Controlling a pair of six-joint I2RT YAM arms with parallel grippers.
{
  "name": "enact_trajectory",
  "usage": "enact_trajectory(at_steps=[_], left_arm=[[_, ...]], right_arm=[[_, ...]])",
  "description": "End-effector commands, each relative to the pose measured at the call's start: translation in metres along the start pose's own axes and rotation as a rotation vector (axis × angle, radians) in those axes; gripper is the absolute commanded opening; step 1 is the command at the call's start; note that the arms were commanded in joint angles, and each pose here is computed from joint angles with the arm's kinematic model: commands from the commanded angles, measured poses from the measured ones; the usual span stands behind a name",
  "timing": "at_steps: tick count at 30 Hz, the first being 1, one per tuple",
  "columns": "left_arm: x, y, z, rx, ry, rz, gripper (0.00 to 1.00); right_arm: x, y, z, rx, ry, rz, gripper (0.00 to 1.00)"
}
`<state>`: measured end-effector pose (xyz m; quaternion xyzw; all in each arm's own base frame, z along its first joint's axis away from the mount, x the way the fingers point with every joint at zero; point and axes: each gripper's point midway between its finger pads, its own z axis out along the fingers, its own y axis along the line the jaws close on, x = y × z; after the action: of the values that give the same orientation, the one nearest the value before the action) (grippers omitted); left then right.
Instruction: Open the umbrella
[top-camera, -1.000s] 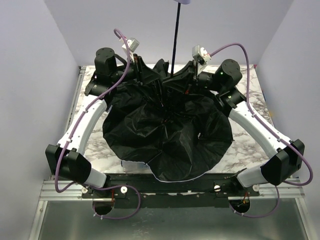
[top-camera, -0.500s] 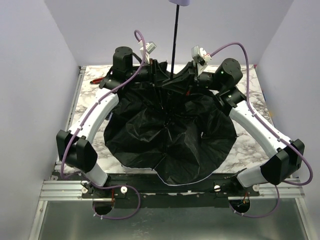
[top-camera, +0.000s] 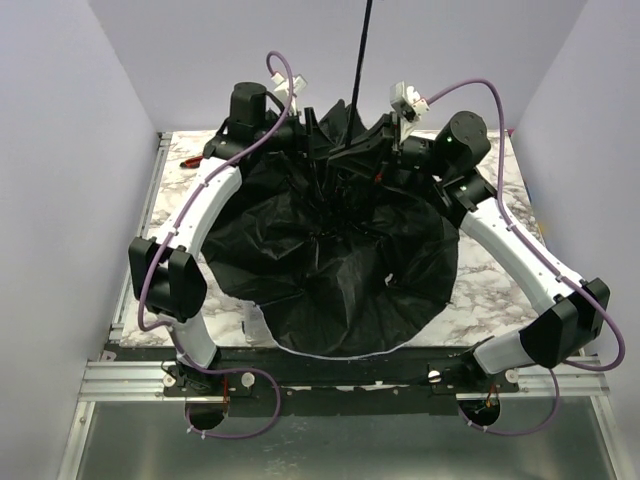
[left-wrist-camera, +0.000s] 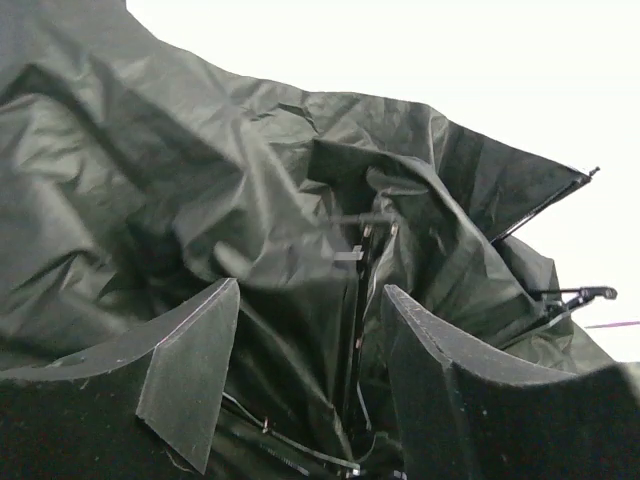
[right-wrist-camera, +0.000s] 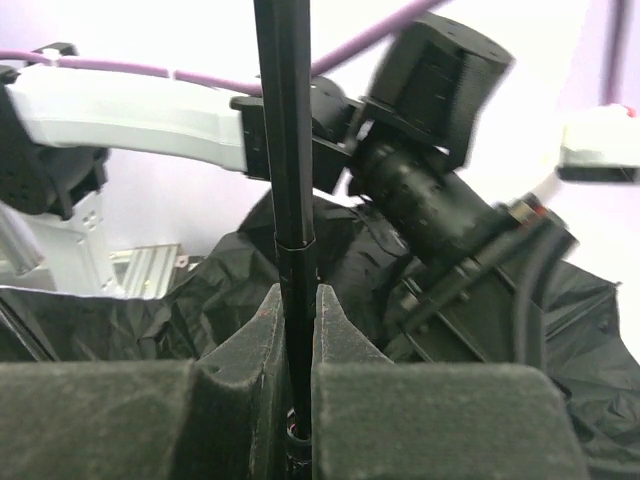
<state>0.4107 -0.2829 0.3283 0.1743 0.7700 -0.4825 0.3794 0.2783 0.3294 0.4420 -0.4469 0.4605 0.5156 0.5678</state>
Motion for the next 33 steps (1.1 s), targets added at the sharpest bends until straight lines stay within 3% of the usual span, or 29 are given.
enact_trajectory(at_steps=[1, 6, 9, 11, 17, 21, 27, 33], left_arm=[[-0.064, -0.018, -0.042, 0.004, -0.188, 0.216, 0.62], [-0.102, -0.035, -0.088, -0.094, -0.328, 0.394, 0.63], [-0.099, -0.051, -0.105, -0.107, -0.338, 0.579, 0.61], [-0.084, -0.058, -0.106, -0.070, -0.301, 0.680, 0.57], [-0.046, -0.054, -0.089, -0.130, -0.175, 0.840, 0.31], [-0.022, -0.050, -0.072, -0.176, -0.117, 0.983, 0.30], [-0.007, -0.019, -0.066, -0.258, -0.043, 1.015, 0.29], [0.000, 0.057, -0.084, -0.443, 0.045, 0.923, 0.29]], right_arm=[[-0.018, -0.027, -0.010, 0.159, -0.044, 0.004, 0.00], [-0.011, -0.060, -0.017, 0.328, -0.036, 0.010, 0.00], [-0.009, -0.064, -0.017, 0.343, -0.033, 0.012, 0.00], [-0.007, -0.064, -0.017, 0.339, -0.037, 0.017, 0.00], [-0.012, -0.069, -0.017, 0.365, -0.056, 0.002, 0.00], [-0.017, -0.067, -0.017, 0.358, -0.062, -0.002, 0.00], [-0.026, -0.067, -0.018, 0.372, -0.073, -0.011, 0.00], [-0.034, -0.066, -0.023, 0.400, -0.066, -0.051, 0.00]])
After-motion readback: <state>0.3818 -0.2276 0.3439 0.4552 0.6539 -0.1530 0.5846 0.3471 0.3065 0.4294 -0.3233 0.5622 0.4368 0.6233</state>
